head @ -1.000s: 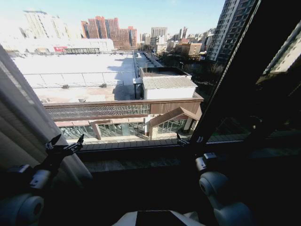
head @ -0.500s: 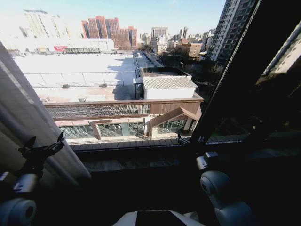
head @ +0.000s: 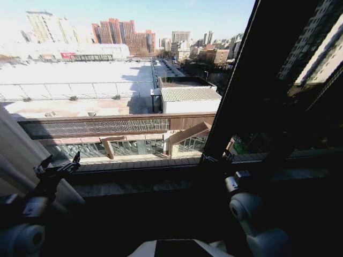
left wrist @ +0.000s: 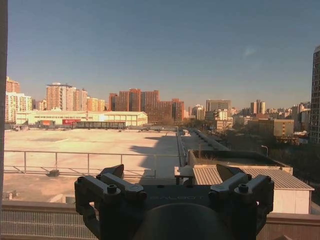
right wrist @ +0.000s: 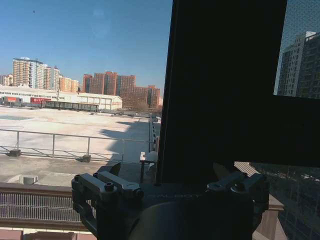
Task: Open the curtains by pulling them apart, changing their state from closed to fully open.
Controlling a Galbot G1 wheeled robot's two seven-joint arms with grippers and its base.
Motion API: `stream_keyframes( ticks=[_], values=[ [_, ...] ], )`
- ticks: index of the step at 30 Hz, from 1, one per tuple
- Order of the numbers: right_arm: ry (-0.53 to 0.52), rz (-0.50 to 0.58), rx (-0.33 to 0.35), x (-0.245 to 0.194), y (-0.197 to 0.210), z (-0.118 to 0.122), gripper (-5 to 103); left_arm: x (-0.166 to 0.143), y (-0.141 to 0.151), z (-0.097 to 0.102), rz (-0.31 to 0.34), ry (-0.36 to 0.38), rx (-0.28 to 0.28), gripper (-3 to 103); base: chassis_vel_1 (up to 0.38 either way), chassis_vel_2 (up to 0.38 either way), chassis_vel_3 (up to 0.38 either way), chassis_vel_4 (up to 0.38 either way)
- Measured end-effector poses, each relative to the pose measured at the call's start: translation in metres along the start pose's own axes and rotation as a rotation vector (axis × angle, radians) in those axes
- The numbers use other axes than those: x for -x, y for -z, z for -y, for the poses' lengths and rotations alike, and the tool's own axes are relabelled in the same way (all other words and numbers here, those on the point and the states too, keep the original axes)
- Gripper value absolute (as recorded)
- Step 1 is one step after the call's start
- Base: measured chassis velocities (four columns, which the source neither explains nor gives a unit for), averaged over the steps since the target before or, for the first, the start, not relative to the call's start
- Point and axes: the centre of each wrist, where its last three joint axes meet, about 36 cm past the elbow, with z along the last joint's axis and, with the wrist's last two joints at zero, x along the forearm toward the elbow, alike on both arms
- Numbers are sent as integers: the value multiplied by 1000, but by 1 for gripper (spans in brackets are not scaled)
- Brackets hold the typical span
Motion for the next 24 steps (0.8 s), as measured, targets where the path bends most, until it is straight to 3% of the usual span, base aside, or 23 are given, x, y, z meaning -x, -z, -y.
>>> stream_keyframes(
  ticks=[10,24],
  values=[
    [-1,-8,2,-3,-1,0,100,1,-8,4,-32,-52,3,100,-364,-360,356,367],
    [1,-11,-1,-1,-1,0,100,3,-11,-2,-39,-38,10,100,-347,-351,352,360]
  ],
)
